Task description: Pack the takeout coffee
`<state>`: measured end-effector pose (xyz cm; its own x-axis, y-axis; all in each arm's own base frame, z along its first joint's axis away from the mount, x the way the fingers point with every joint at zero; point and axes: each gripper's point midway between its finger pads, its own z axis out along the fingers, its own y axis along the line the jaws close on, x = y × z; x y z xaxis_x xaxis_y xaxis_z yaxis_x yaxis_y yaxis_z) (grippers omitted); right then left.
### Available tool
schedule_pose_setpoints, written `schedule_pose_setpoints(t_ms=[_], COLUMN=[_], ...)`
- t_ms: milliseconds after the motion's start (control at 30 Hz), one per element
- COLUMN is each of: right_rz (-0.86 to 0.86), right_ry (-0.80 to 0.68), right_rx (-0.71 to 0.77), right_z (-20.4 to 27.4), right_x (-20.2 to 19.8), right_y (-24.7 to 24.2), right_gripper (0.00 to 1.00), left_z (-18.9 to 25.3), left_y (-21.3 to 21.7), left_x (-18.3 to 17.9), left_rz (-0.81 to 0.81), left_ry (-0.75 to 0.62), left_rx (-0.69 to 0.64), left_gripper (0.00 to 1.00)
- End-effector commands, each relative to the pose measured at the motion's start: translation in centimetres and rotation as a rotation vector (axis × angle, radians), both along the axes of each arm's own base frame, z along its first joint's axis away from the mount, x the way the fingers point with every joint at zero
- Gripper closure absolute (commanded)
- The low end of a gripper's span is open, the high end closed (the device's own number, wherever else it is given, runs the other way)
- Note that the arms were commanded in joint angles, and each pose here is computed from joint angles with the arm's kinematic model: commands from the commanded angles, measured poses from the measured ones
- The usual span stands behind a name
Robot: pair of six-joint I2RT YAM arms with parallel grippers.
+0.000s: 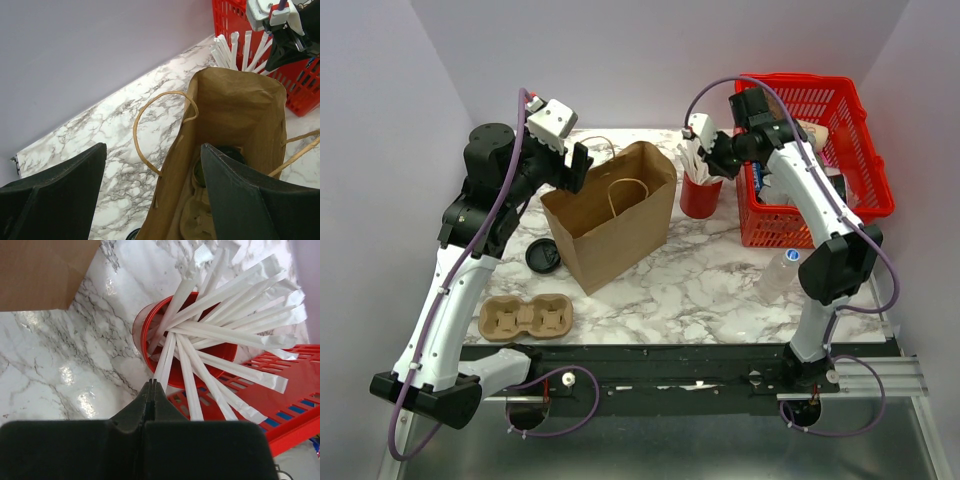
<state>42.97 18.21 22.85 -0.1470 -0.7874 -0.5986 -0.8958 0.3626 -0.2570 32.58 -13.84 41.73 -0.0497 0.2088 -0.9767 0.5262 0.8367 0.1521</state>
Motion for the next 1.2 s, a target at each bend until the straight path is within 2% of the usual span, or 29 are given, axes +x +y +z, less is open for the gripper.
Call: schedule_pose_setpoints(t_ms=[0, 300, 633, 667, 867, 1033, 1167], right_rz=[-0.030, -0.070, 0.006, 0.024, 0.069, 0.155, 0.179], right_ry=[-0.069, -0.166, -0.442, -0.520, -0.663, -0.620, -0.520], right_rx=[0.043, 0.144, 0.394, 0.440, 0.603, 0.699, 0.689], right_z=[3.4, 11.7, 25.0, 27.7, 34.1, 35.7, 33.2], right_x=[0.4, -2.1, -6.8, -7.8, -10.6, -13.5, -13.8], right_y=[-0.1, -0.3, 0.5, 0.5, 0.9, 2.0, 3.0], right_gripper=[0.99, 0.99, 0.99, 1.00, 1.00, 1.00, 0.99], left_z=[0.3, 0.1, 0.3, 0.2, 0.5, 0.4, 0.8], left_y=[0.2, 0.3, 0.3, 0.4, 0.6, 1.3, 1.6], left_x=[0.1, 0.6, 1.6, 1.6, 1.9, 2.2, 2.4], left_rz=[0.008, 0.015, 0.022, 0.023, 0.040, 0.073, 0.088], left_ry=[-0.004, -0.005, -0.018, -0.015, -0.022, -0.030, -0.042], left_rx=[-0.016, -0.008, 0.022, 0.025, 0.037, 0.061, 0.063], left_gripper=[0.16, 0.16, 0.16, 0.16, 0.16, 0.16, 0.16])
